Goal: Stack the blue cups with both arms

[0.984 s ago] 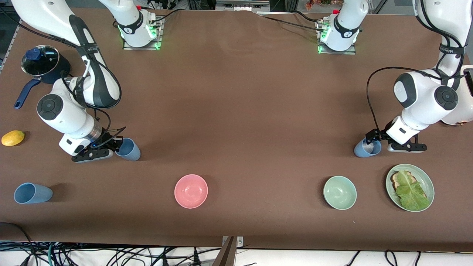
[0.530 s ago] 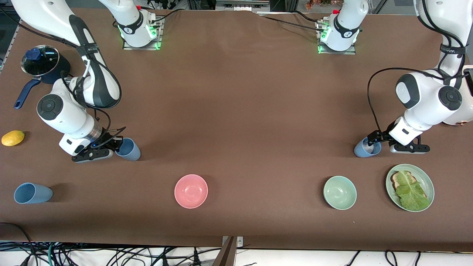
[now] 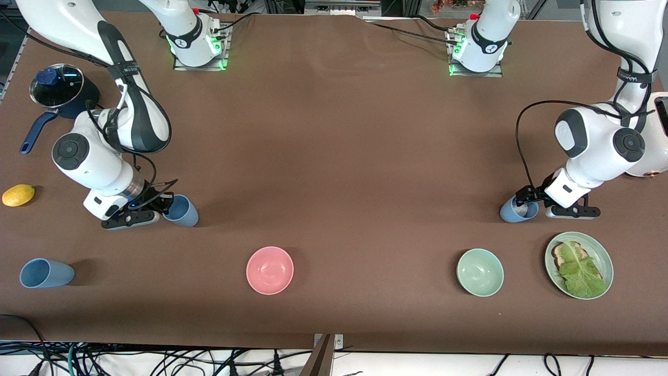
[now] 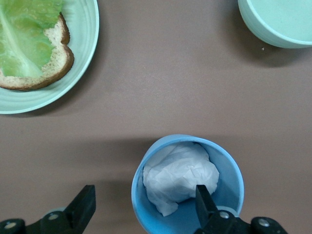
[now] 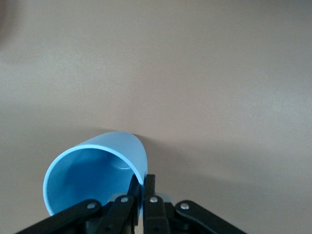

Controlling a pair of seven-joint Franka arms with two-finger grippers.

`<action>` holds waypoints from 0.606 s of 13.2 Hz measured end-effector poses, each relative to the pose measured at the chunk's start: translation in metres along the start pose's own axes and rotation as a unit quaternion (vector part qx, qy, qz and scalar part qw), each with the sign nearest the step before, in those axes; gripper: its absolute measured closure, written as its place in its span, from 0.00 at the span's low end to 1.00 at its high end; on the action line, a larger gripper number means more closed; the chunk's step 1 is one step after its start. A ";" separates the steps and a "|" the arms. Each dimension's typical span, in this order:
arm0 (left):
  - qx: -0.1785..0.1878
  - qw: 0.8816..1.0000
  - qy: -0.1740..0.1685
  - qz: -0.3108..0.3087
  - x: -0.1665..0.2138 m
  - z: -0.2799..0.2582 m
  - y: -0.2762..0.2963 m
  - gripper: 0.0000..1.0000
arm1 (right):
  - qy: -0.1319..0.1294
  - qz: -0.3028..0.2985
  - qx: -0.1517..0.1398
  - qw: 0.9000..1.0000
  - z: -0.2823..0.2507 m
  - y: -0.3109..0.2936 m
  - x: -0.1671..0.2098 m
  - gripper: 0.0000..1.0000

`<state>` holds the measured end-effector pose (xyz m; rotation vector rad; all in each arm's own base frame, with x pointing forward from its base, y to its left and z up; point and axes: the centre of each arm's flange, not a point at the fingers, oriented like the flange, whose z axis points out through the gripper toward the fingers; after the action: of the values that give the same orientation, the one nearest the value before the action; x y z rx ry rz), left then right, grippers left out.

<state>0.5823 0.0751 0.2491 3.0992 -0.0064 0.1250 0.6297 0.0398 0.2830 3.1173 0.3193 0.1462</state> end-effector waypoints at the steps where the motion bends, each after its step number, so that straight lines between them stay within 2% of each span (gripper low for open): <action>1: 0.000 1.000 0.000 0.000 0.000 0.000 0.000 0.26 | 0.000 0.000 0.000 1.000 0.000 0.000 0.000 0.95; 6: 0.000 1.000 0.001 0.001 0.001 0.000 0.000 0.82 | -0.001 0.000 0.000 1.000 0.000 0.000 0.000 0.95; 7: 0.000 1.000 0.000 0.001 0.001 0.000 0.000 0.92 | -0.001 0.000 0.000 1.000 0.000 0.000 0.000 0.95; 8: 0.000 1.000 0.001 0.002 0.001 0.000 0.001 0.95 | -0.001 0.000 0.000 1.000 0.000 0.000 0.000 0.95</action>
<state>0.5834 0.0746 0.2494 3.0994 -0.0135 0.1277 0.6295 0.0399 0.2828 3.1175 0.3196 0.1433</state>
